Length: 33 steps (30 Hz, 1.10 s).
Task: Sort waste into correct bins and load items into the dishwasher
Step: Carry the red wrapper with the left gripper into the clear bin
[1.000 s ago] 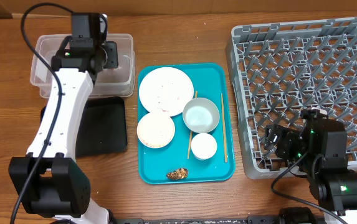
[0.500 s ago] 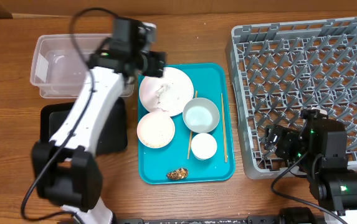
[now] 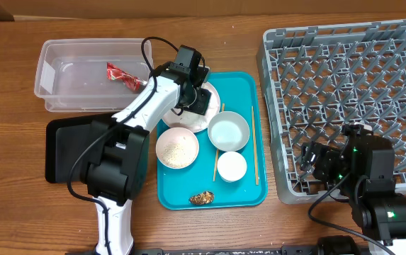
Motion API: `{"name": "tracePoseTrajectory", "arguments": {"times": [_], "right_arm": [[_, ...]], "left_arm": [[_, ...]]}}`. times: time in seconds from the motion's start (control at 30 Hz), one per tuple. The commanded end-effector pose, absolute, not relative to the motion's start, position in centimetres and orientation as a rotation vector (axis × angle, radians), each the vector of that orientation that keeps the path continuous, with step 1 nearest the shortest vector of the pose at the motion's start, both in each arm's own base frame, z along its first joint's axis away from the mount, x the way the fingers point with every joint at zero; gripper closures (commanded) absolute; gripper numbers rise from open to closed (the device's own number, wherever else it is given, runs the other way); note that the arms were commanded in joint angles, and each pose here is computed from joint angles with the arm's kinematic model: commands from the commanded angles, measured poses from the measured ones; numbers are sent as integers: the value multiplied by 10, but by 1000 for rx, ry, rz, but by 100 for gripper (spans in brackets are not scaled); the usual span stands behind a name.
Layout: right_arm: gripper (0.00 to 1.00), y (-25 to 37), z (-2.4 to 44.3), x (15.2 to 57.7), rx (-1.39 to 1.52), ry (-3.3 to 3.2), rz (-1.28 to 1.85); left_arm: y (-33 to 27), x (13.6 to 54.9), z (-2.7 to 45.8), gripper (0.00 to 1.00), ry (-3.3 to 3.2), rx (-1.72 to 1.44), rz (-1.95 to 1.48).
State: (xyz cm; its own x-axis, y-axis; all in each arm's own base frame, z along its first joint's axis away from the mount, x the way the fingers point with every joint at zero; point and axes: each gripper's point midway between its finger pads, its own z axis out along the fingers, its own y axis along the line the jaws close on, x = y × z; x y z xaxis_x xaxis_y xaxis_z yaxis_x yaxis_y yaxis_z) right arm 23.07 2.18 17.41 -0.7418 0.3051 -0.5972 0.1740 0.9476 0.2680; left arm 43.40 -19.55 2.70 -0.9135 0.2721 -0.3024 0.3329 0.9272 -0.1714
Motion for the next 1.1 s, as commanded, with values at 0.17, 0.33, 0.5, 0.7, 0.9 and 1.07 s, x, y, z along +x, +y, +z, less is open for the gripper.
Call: {"name": "tracePoseTrajectory", "arguments": {"times": [0.17, 0.33, 0.5, 0.7, 0.9, 1.07], "right_arm": [[0, 20, 188, 234, 340, 2382, 255], [0, 20, 188, 234, 340, 2383, 255], [0, 20, 187, 233, 340, 2384, 255], [0, 20, 187, 233, 341, 2386, 254], [0, 20, 187, 233, 341, 2386, 254], [0, 20, 187, 233, 341, 2386, 254]], "left_arm": [[-184, 443, 58, 96, 2751, 498, -211], [-161, 454, 124, 96, 2637, 430, -55], [-127, 454, 193, 96, 2509, 322, 11], [-69, 453, 234, 96, 2444, 160, 56], [-5, 463, 229, 90, 2453, -13, 117], [18, 471, 215, 37, 2470, -81, 110]]}}
